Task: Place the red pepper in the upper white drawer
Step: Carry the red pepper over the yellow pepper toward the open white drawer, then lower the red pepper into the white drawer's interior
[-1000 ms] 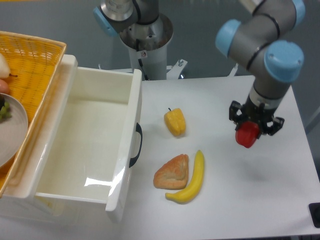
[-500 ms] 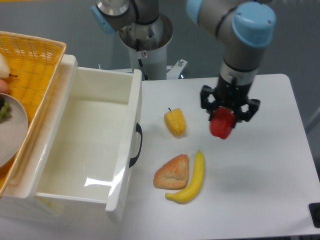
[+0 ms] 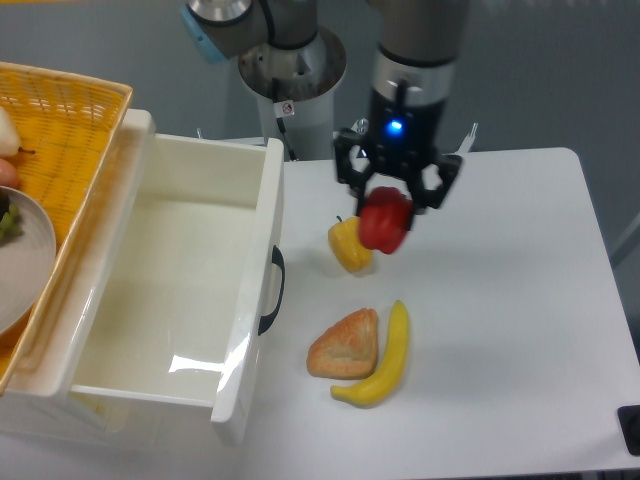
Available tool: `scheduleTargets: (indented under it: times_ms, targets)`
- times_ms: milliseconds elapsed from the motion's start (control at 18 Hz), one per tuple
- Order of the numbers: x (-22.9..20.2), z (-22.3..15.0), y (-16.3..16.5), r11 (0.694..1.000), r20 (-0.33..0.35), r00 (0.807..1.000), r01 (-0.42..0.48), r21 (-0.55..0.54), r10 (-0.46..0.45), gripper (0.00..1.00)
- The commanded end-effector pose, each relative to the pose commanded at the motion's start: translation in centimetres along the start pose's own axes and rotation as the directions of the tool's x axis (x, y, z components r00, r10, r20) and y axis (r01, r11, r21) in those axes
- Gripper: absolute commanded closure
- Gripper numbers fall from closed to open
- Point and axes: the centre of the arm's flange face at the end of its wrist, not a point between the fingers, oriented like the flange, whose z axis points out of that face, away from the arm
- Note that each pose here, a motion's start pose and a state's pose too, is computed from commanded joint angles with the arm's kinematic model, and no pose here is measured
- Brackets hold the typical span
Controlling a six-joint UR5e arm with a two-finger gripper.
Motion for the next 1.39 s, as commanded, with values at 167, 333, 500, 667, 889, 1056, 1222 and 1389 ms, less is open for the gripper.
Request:
scheduleTargets:
  times_ms: [167,333,500,667,889,1056,1222,1389]
  targets:
    - [3.1,-0.6,-1.5,0.998,-0.009,0.998,-0.057,0.016,0.057,0.76]
    - [6.0,0.0,-3.0,0.993,-0.030,0.993,-0.113,0.016,0.113,0.76]
    - [7.8,1.8,-3.2,0.990,-0.061,0.988,-0.145,0.001,0.144,0.76]
    - [9.4,3.1,-3.5,0.985,-0.082,0.982,-0.173,-0.006,0.172,0.75]
    - [10.0,4.0,-3.7,0.983,-0.096,0.979,-0.182,-0.013,0.180,0.75]
    - [10.9,4.9,-3.9,0.980,-0.112,0.975,-0.197,-0.020,0.193,0.75]
    - [11.8,5.7,-4.4,0.977,-0.126,0.970,-0.213,-0.026,0.209,0.75]
    - [11.7,7.0,-4.5,0.976,-0.140,0.968,-0.216,-0.037,0.209,0.74]
